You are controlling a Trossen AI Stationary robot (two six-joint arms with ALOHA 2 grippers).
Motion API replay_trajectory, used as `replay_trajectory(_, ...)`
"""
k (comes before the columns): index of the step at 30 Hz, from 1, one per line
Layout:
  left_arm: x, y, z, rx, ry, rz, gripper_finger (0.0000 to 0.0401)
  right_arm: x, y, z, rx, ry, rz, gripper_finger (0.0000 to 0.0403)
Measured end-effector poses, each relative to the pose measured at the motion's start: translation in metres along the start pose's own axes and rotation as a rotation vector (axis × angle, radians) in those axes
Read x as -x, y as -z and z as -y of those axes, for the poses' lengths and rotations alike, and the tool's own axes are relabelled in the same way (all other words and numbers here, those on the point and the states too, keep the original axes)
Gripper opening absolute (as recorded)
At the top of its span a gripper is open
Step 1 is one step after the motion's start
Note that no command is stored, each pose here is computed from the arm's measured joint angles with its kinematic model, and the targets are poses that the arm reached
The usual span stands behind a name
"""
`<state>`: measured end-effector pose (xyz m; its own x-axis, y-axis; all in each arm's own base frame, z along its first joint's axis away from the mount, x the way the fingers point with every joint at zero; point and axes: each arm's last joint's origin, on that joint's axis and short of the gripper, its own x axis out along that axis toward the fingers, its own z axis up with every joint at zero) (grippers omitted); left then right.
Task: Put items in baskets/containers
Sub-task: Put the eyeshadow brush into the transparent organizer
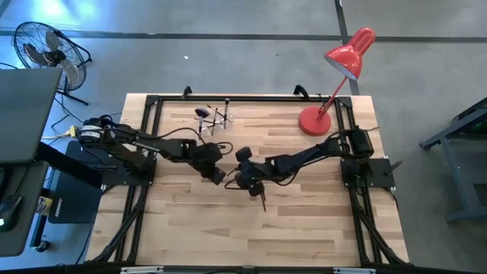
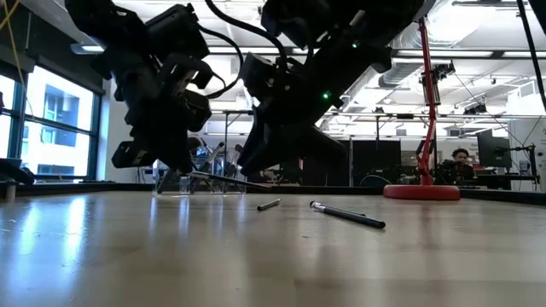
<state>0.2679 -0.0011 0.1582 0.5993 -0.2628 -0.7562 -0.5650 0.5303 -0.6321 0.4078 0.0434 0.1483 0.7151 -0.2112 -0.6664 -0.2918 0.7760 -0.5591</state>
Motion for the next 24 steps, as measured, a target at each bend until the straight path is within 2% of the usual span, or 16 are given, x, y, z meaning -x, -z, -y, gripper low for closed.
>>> replay_trajectory(12, 0.0, 0.0, 0.001, 0.045, 0.013, 0.0, 0.0, 0.0, 0.0, 0.0, 0.047, -0.013, 0.009, 0.0164)
replay_trajectory(16, 0.0, -0.002, 0.005, 0.053, 0.054, 0.012, 0.0, 0.0, 0.0, 0.001, 0.052, -0.011, 0.007, 0.0157)
replay_trajectory(20, 0.001, -0.006, 0.01, 0.081, 0.105, 0.042, 0.0, 0.0, 0.0, 0.001, 0.069, -0.016, 0.01, 0.0134)
replay_trajectory(24, 0.002, -0.007, 0.012, 0.122, 0.112, 0.038, 0.0, 0.0, 0.001, 0.0, 0.07, -0.014, -0.003, 0.011)
